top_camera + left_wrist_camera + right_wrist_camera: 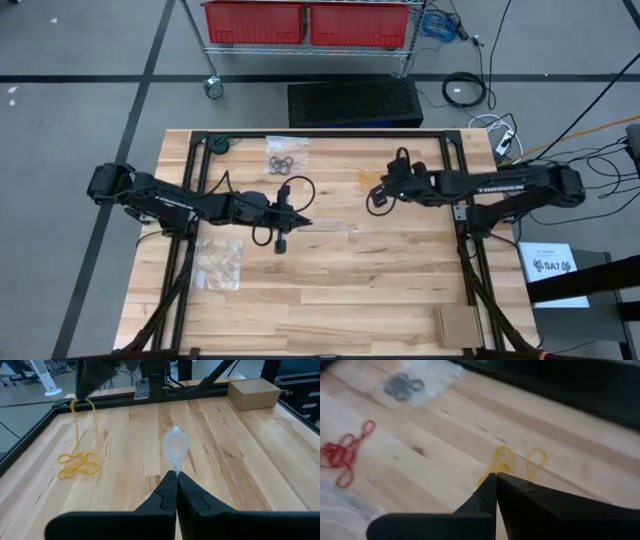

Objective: Sort rubber bands
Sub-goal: Put the yellow rubber band into the bottom right transparent zip bag

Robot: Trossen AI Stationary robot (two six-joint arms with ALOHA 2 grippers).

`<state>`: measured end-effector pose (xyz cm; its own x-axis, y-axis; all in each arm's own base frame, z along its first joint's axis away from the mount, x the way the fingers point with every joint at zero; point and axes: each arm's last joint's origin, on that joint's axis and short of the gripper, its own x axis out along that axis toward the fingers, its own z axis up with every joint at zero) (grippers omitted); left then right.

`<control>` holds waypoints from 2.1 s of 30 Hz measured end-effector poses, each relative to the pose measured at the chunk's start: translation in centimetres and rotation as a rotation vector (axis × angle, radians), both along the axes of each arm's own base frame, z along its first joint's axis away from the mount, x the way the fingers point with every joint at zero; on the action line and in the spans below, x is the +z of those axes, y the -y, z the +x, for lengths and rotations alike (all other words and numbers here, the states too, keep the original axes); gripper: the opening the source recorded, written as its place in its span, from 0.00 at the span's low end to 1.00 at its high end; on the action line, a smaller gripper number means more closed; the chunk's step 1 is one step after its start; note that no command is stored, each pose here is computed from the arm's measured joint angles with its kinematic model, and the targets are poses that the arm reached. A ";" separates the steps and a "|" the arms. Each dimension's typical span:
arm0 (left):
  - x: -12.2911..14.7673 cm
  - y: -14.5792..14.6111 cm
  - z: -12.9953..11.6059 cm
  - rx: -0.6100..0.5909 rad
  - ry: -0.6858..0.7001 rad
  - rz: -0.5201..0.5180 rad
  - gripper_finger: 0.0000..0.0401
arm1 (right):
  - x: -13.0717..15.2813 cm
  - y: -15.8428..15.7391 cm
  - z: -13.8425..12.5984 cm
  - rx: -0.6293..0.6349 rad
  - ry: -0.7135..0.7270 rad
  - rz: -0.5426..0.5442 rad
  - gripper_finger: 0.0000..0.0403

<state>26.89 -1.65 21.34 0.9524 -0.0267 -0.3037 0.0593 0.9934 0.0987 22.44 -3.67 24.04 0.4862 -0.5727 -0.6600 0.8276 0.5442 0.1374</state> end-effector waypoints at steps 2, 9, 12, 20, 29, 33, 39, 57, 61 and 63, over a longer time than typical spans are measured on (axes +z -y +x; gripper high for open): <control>0.0 0.0 0.0 0.000 0.000 0.000 0.00 | 1.2 0.0 0.3 0.027 0.009 -0.023 0.00; 0.0 0.0 0.0 0.000 0.000 0.001 0.00 | 6.2 -0.5 1.5 0.137 0.075 -0.112 0.00; 0.0 0.0 0.0 0.000 -0.001 0.001 0.00 | 8.5 -1.2 1.9 0.191 0.118 -0.145 0.00; 0.0 0.0 0.0 0.000 -0.001 0.001 0.00 | 12.8 -4.1 3.6 0.369 0.170 -0.176 0.00; 0.0 0.0 0.0 0.000 -0.001 0.001 0.00 | 14.6 -7.4 6.7 0.536 0.145 -0.171 0.00; 0.0 0.0 0.0 0.000 -0.002 0.001 0.00 | 14.5 -8.2 7.5 0.562 0.104 -0.166 0.00; 0.0 0.0 0.0 0.000 -0.002 0.001 0.00 | 14.1 -9.4 8.4 0.646 0.081 -0.141 0.00; -0.1 0.0 0.0 0.000 -0.008 0.001 0.00 | 11.3 -10.9 4.8 0.561 -0.273 0.065 0.00; -0.1 0.0 0.0 0.000 -0.008 0.001 0.00 | 10.9 -11.7 3.7 0.520 -0.341 0.097 0.00; -0.1 0.0 0.0 0.000 -0.008 0.001 0.00 | 10.6 -12.1 3.4 0.513 -0.358 0.104 0.00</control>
<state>26.86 -1.64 21.28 0.9500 -0.0263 -0.3113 0.0601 0.9932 0.0994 25.84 8.41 34.59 0.4205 -0.2496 -0.8723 0.4696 0.8825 -0.0262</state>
